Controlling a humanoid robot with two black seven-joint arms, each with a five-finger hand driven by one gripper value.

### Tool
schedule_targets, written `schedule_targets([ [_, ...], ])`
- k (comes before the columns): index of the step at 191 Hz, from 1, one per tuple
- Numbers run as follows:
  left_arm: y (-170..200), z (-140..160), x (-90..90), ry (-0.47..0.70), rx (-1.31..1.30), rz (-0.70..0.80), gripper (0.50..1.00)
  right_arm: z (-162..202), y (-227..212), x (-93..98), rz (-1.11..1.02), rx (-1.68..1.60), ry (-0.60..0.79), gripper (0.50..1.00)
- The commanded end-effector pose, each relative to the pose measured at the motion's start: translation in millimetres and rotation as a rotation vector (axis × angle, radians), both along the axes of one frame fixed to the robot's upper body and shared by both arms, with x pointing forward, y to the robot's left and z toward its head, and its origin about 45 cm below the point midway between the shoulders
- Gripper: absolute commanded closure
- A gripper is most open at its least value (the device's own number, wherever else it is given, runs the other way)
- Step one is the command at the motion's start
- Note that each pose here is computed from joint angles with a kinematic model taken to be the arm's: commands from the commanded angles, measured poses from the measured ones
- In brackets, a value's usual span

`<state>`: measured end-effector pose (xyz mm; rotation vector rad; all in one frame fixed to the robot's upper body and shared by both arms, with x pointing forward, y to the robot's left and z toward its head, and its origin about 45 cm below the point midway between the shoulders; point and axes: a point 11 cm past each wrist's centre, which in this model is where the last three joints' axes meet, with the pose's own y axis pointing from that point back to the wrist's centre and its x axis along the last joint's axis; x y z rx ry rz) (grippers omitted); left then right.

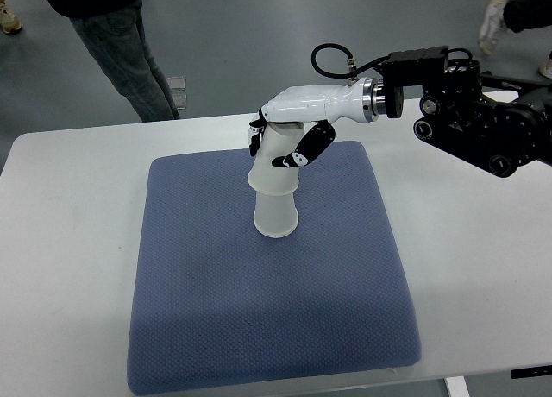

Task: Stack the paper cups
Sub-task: 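Lower the held cup down onto the cup on the mat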

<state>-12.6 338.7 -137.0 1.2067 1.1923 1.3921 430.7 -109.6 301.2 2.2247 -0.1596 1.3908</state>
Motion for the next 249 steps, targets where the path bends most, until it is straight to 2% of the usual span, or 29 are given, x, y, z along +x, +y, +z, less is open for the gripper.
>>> schedule_targets([
  [1,0,0,0.0,0.0,0.0,0.0,0.5,-2,1,-1.0,0.002,0.004,0.002,1.0],
  [98,0,0,0.0,0.0,0.0,0.0,0.5,-12,5,-3.8,0.006,0.011,0.003,1.0],
  [101,0,0,0.0,0.0,0.0,0.0,0.5,-13,5,-4.2,0.006,0.014,0.005,0.965],
  [107,0,0,0.0,0.0,0.0,0.0,0.5,-14,4,-4.2,0.004,0.016,0.005,0.94],
  [132,0,0,0.0,0.0,0.001,0.0,0.5,-19,6,-6.4,0.009,0.015,0.013,0.91],
  [215,0,0,0.0,0.0,0.0,0.0,0.5,-30,10,-11.0,0.009,0.028,0.029,0.891],
  [221,0,0,0.0,0.0,0.0,0.0,0.5,-30,9,-10.7,0.006,0.031,0.027,0.863],
  [225,0,0,0.0,0.0,0.001,0.0,0.5,-30,10,-10.7,0.005,0.032,0.025,0.808],
  [239,0,0,0.0,0.0,0.0,0.0,0.5,-31,9,-10.6,0.002,0.034,0.026,0.718],
  [246,0,0,0.0,0.0,0.001,0.0,0.5,-31,8,-9.9,-0.002,0.037,0.028,0.64],
  [249,0,0,0.0,0.0,0.0,0.0,0.5,-31,8,-10.1,-0.001,0.038,0.029,0.63],
])
